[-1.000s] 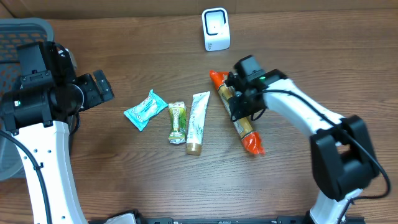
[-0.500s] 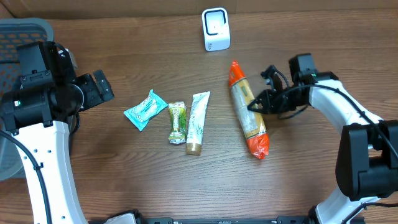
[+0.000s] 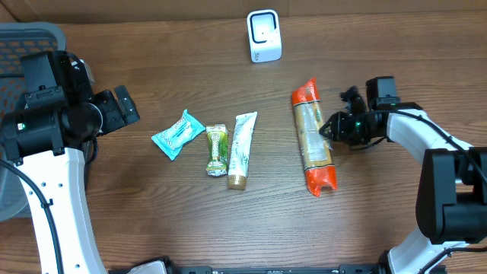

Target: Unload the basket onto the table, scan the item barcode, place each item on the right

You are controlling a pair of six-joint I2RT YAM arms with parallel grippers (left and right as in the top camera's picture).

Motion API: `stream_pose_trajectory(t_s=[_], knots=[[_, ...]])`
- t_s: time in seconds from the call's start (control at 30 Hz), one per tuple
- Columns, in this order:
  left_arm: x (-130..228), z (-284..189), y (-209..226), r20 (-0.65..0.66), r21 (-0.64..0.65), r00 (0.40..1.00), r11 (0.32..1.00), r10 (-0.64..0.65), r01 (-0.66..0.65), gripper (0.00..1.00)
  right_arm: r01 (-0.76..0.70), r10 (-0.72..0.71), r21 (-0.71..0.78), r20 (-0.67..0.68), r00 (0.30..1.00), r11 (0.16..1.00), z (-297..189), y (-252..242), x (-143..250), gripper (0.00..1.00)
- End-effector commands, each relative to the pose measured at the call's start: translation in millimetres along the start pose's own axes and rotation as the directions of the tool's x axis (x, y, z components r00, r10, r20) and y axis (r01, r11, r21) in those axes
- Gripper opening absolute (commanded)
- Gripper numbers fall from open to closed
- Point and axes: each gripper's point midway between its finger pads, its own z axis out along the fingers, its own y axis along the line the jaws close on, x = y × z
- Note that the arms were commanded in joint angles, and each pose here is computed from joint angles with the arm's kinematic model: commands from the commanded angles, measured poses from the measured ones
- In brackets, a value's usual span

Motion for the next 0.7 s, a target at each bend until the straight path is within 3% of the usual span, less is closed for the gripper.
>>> stream_pose_trajectory(t_s=[0.0,0.17,0.33,0.47,0.67], knots=[[-5.0,-5.5,-0.4,0.022,0.005,1.000,1.000,0.016,-0.017,1.00,-0.085,0.073,0.187,0.074,0.995,0.979,-12.7,-36.1,-12.5,0.42],[-5.0,-5.5,-0.4,0.022,0.005,1.000,1.000,0.016,-0.017,0.99,-0.089,0.074,0.194,0.083,0.994,0.977,-16.5,-37.9,-16.8,0.45],[-5.0,-5.5,-0.4,0.022,0.005,1.000,1.000,0.016,-0.017,1.00,0.027,-0.031,0.087,0.044,0.999,0.996,-31.5,-5.0,-29.3,0.45],[-5.0,-5.5,-0.4,0.022,0.005,1.000,1.000,0.016,-0.017,0.99,0.105,-0.105,0.065,0.000,0.994,0.992,-49.4,22.9,-35.4,0.36],[-5.0,-5.5,-0.4,0.022,0.005,1.000,1.000,0.016,-0.017,1.00,0.163,-0.154,0.043,-0.159,0.975,0.986,-38.0,61.2,3.4,0.35]])
